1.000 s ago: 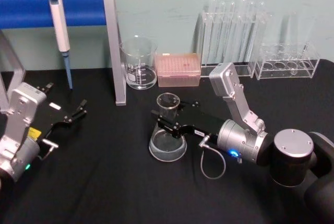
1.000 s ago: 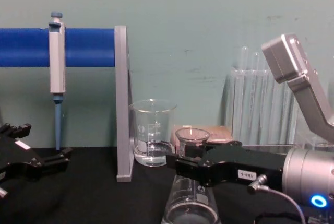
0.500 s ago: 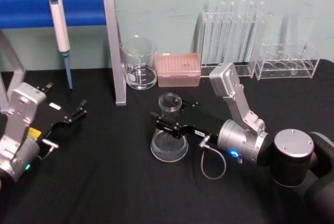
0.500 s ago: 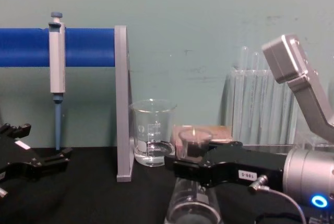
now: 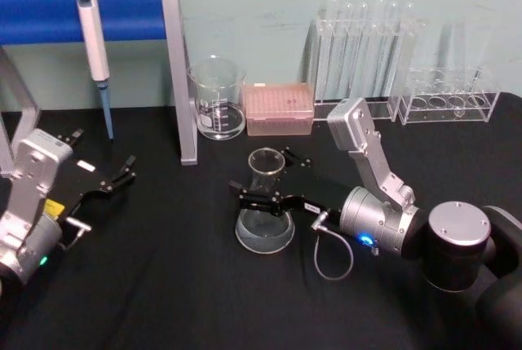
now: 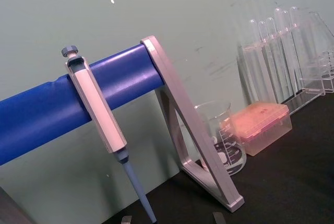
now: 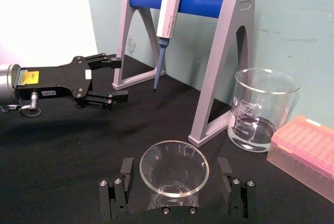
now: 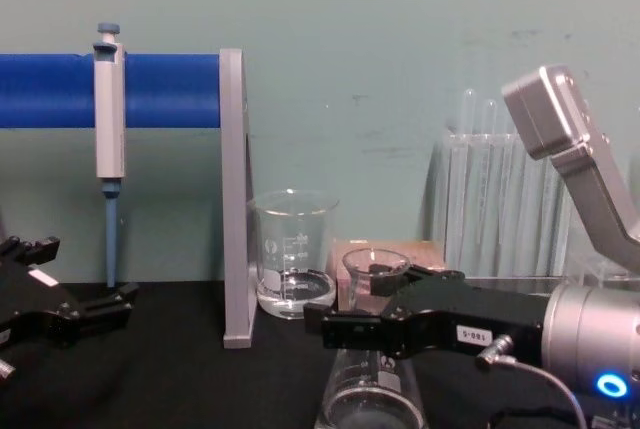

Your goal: Grasp the erlenmeyer flask with one hand, shake it three times, then place it back.

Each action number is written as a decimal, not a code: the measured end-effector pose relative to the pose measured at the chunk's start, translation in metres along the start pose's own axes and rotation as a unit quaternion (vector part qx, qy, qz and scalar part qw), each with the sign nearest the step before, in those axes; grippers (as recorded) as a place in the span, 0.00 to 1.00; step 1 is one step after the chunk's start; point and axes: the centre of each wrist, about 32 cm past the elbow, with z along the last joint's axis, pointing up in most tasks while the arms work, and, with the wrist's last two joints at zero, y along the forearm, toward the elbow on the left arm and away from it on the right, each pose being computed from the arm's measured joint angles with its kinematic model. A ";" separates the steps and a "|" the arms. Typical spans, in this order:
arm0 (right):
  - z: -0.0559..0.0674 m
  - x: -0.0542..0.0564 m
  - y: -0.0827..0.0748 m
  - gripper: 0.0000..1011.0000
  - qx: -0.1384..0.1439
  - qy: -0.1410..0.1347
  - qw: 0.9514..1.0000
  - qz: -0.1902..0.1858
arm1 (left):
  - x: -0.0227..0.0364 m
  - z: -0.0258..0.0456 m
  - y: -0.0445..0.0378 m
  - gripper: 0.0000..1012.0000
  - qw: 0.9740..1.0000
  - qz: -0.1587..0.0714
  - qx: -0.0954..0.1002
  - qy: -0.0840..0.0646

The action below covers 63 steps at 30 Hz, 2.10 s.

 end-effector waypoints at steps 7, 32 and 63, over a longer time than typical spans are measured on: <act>0.000 0.000 0.000 0.99 0.000 0.000 1.000 0.000 | 0.0000 0.0000 0.0000 0.99 1.000 0.000 0.000 0.000; 0.003 0.006 -0.040 0.99 0.002 -0.012 1.000 0.015 | 0.0000 0.0000 0.0000 0.99 1.000 0.000 0.000 0.000; 0.023 0.011 -0.083 0.99 0.071 -0.007 0.993 -0.097 | 0.0000 0.0000 0.0000 0.99 1.000 0.000 0.000 0.000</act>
